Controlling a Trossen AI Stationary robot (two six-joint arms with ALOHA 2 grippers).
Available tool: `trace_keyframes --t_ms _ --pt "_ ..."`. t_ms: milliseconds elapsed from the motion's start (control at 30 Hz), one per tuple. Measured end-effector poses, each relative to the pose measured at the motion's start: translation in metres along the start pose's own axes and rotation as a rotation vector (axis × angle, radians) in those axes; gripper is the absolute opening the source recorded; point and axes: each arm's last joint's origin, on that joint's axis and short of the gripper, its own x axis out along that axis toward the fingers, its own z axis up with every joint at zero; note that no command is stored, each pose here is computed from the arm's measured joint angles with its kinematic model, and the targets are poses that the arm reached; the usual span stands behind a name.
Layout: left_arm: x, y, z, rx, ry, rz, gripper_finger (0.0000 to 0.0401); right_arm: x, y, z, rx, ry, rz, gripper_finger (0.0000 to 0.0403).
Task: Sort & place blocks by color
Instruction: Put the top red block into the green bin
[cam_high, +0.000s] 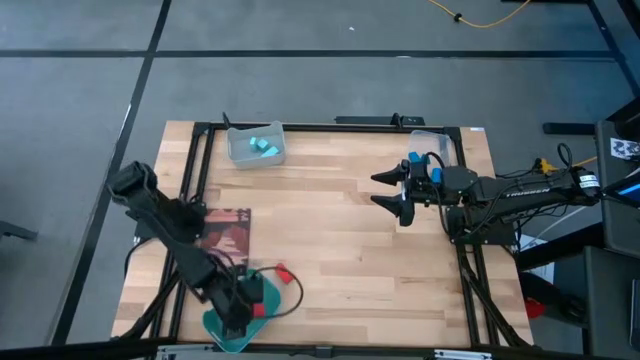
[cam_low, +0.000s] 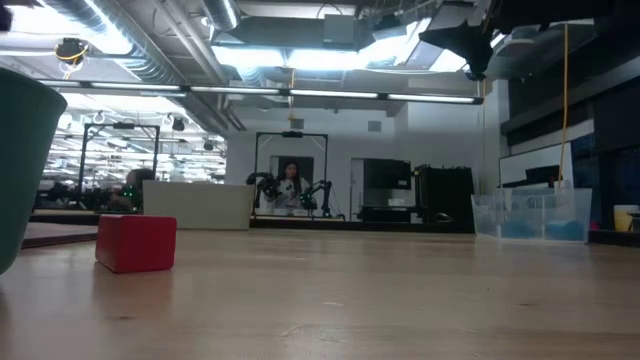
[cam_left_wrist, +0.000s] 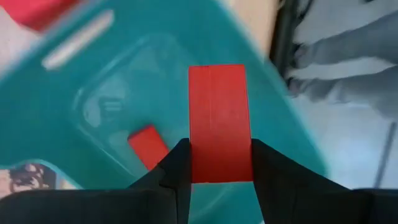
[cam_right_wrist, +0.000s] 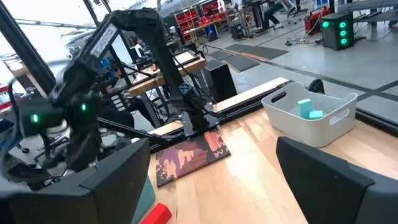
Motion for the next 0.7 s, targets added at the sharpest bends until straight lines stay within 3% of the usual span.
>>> trace_keyframes --t_ms 333,700 --pt "0.041 0.007 -0.008 0.011 0.037 0.199 0.0122 0.000 0.000 0.000 0.002 0.000 0.002 0.0351" --pt "0.055 0.011 -0.007 0.009 0.063 0.229 0.0122 0.000 0.000 0.000 0.005 -0.001 0.001 0.0351"
